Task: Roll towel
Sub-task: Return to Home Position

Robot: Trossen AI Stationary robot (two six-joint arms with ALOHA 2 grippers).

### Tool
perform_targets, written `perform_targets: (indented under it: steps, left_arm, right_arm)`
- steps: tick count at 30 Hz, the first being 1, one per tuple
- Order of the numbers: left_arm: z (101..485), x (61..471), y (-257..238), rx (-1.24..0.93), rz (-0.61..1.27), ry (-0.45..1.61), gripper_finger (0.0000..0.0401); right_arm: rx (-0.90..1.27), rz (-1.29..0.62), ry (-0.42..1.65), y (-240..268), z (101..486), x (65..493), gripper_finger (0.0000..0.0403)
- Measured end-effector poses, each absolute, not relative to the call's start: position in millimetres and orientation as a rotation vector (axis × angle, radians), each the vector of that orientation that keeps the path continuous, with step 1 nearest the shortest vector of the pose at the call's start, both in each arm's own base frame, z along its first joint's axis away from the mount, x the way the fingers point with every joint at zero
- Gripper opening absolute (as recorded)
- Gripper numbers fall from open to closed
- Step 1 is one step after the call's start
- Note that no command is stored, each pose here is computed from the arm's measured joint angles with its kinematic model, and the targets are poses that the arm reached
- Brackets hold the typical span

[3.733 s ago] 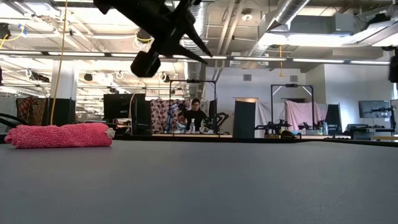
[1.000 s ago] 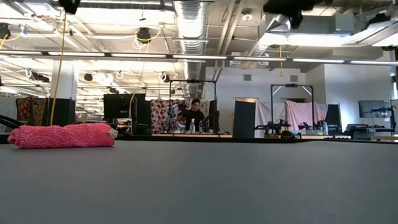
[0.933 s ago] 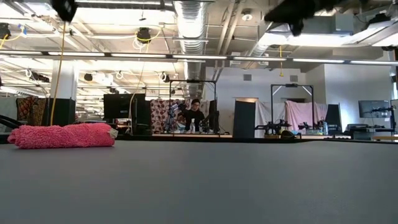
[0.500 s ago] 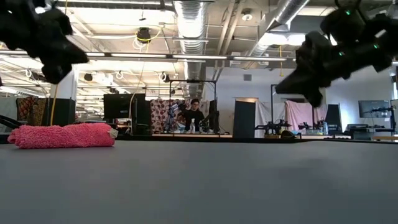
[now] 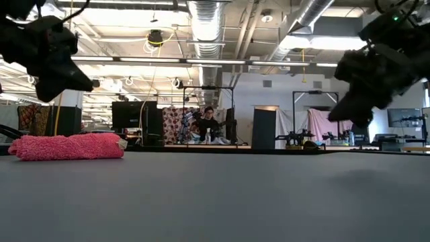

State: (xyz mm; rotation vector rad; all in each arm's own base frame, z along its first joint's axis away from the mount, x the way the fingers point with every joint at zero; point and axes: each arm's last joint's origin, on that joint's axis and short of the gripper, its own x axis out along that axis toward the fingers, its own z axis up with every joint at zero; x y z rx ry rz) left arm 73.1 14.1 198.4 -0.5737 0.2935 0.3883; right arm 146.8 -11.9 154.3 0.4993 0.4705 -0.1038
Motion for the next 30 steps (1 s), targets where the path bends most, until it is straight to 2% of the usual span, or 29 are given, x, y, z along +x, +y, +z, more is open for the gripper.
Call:
perform_targets:
  steps: [4, 8, 11, 15, 18, 22, 30]
  left_arm:
    - [197.3, 72.6, 14.1, -0.612, 0.401, 0.298, 0.0043]
    - [202.5, 75.8, 7.9, -0.486, 0.141, 0.318, 0.0043]
    - [209.4, 77.9, 3.9, -0.408, -0.034, 0.276, 0.0043]
    - [223.3, 80.3, 2.2, -0.297, -0.137, 0.138, 0.0043]
    - [229.9, 80.7, 1.7, -0.208, -0.169, 0.067, 0.0043]
    - [227.4, 80.6, 1.8, -0.208, -0.162, 0.092, 0.0043]
    - [225.3, 80.5, 1.8, -0.236, -0.159, 0.115, 0.0043]
  right_arm:
    - [0.36, -0.01, 0.457, -2.9, 158.0, 145.3, 0.0068]
    - [0.144, 0.099, 0.398, 6.7, 164.8, 144.0, 0.0068]
    - [0.072, 0.04, 0.385, 7.5, 165.8, 143.2, 0.0068]
    - [0.039, 0.001, 0.387, 5.2, 164.6, 142.6, 0.0068]
    - [0.049, -0.008, 0.311, 3.5, 158.6, 141.6, 0.0068]
    - [0.11, -0.013, 0.148, 2.4, 150.9, 137.1, 0.0068]
    - [0.094, 0.003, 0.094, 2.7, 157.2, 134.2, 0.0068]
